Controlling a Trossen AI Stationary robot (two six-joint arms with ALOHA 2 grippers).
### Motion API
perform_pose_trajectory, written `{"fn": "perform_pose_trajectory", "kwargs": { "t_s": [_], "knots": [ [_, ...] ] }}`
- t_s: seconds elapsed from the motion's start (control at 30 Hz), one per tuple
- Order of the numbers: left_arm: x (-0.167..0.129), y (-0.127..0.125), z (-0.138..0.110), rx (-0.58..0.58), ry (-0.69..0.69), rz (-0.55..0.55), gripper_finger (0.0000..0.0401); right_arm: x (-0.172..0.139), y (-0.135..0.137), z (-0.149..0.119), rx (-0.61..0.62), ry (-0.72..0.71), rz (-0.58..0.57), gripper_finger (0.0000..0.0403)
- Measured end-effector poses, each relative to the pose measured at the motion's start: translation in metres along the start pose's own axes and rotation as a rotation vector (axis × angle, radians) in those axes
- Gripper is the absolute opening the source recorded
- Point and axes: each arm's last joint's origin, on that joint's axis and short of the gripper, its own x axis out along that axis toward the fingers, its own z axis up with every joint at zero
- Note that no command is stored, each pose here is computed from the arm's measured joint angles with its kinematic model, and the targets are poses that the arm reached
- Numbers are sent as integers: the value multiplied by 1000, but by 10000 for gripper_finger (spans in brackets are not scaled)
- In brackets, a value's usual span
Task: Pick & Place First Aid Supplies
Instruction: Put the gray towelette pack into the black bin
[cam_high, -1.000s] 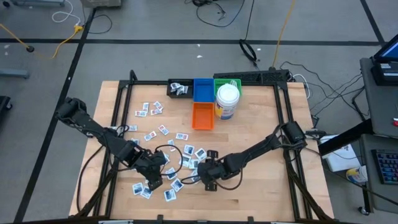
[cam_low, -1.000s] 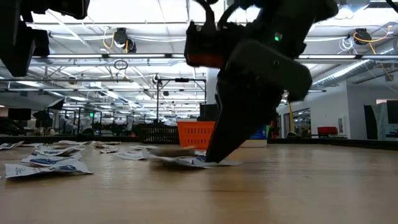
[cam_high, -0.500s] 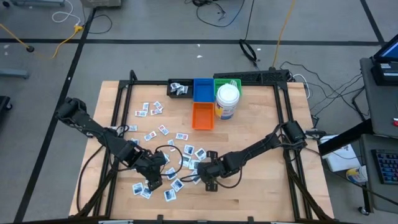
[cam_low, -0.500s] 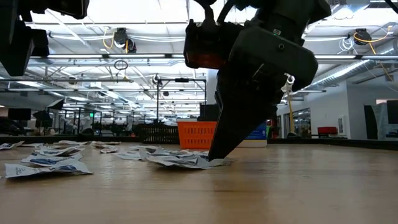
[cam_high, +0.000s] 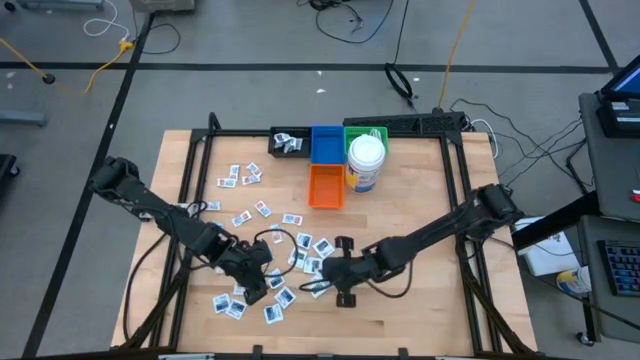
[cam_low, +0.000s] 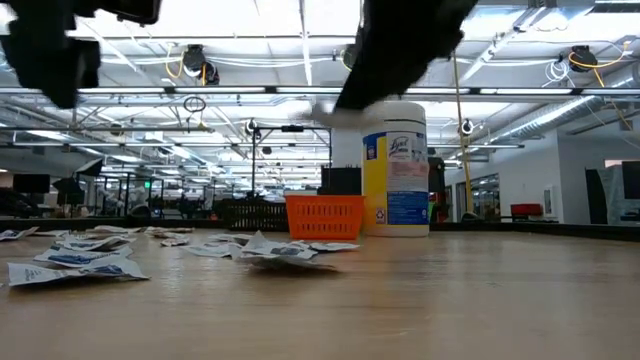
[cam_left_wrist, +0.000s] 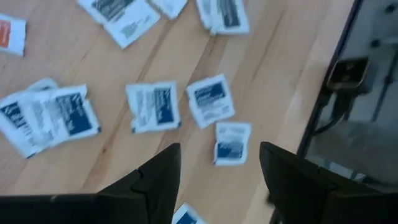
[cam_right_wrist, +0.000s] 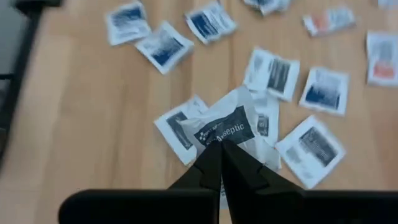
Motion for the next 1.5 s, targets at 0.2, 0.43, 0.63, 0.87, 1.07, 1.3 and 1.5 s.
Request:
{"fn": "perform_pose_trajectory", "kwargs": {
  "t_s": [0.2, 0.43, 0.63, 0.87, 1.07, 1.3, 1.5],
  "knots": [
    [-2, -6, 24, -88, -91, -157, 223, -29, 0, 11, -96, -75, 25, 0],
    [-10, -8, 59, -293, -182, -376, 223, -45, -1, 15, -158, -117, 9, 0],
    [-16, 1, 81, -452, -177, -475, 223, -53, 1, 17, -182, -142, 18, 0],
    [-16, 9, 91, -479, -142, -500, 223, -55, 3, 24, -203, -210, 33, 0],
    [-3, 4, 98, -453, -94, -576, 223, -55, 3, 24, -220, -219, 6, 0],
    [13, 7, 104, -468, -83, -568, 223, -55, 3, 25, -219, -222, 10, 0],
    [15, 8, 106, -445, -77, -573, 218, -56, 4, 29, -209, -268, 21, 0]
  ]
}}
